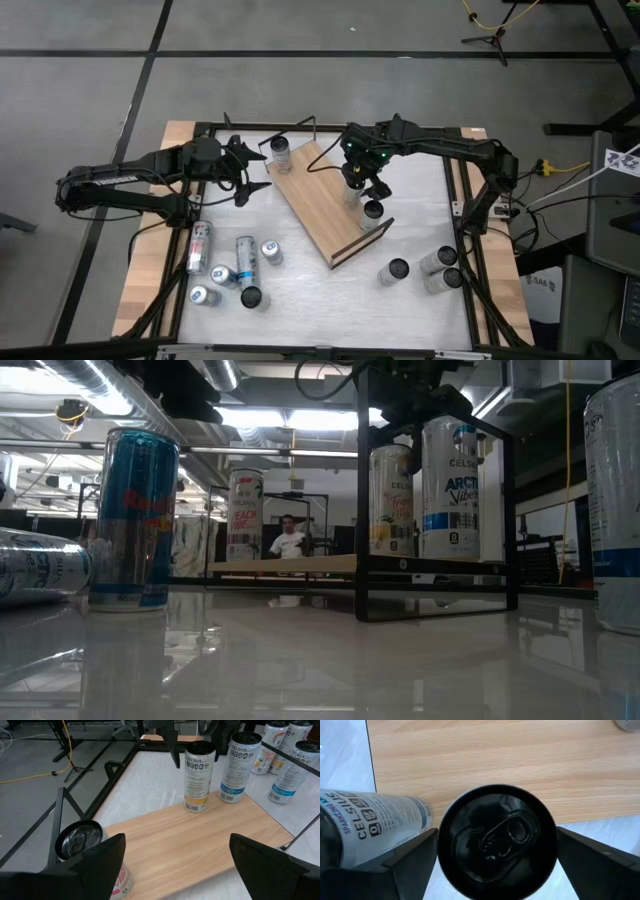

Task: Place canned beverage on shelf
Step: Put the top white-orange soda can on the shelf, then put the top blue soda can on the shelf

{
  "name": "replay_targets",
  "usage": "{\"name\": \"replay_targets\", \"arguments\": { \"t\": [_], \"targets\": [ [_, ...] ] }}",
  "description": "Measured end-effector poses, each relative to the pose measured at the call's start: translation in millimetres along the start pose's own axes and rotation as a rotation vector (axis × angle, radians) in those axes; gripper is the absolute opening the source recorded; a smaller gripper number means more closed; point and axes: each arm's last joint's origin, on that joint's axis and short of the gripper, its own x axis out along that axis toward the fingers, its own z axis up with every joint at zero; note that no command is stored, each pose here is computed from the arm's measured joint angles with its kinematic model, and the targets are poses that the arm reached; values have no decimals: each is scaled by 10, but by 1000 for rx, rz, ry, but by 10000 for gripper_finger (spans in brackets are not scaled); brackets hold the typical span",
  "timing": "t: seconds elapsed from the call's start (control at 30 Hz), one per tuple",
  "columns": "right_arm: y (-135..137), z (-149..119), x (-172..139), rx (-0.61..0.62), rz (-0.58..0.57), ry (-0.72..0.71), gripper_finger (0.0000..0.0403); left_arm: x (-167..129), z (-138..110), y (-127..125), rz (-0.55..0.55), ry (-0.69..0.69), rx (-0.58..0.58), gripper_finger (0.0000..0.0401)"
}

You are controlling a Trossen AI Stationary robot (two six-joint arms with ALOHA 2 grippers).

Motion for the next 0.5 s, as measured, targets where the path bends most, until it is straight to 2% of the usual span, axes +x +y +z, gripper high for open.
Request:
{"name": "replay_targets", "arguments": {
  "t": [0.37, 0.5],
  "targets": [
    [57, 64, -354, 18, 18, 19, 379, 0, 3, 0, -1, -3, -1, 350],
    [104, 63, -496, 76, 39, 43, 379, -4, 101, -5, -9, -104, -37, 350]
  ]
}}
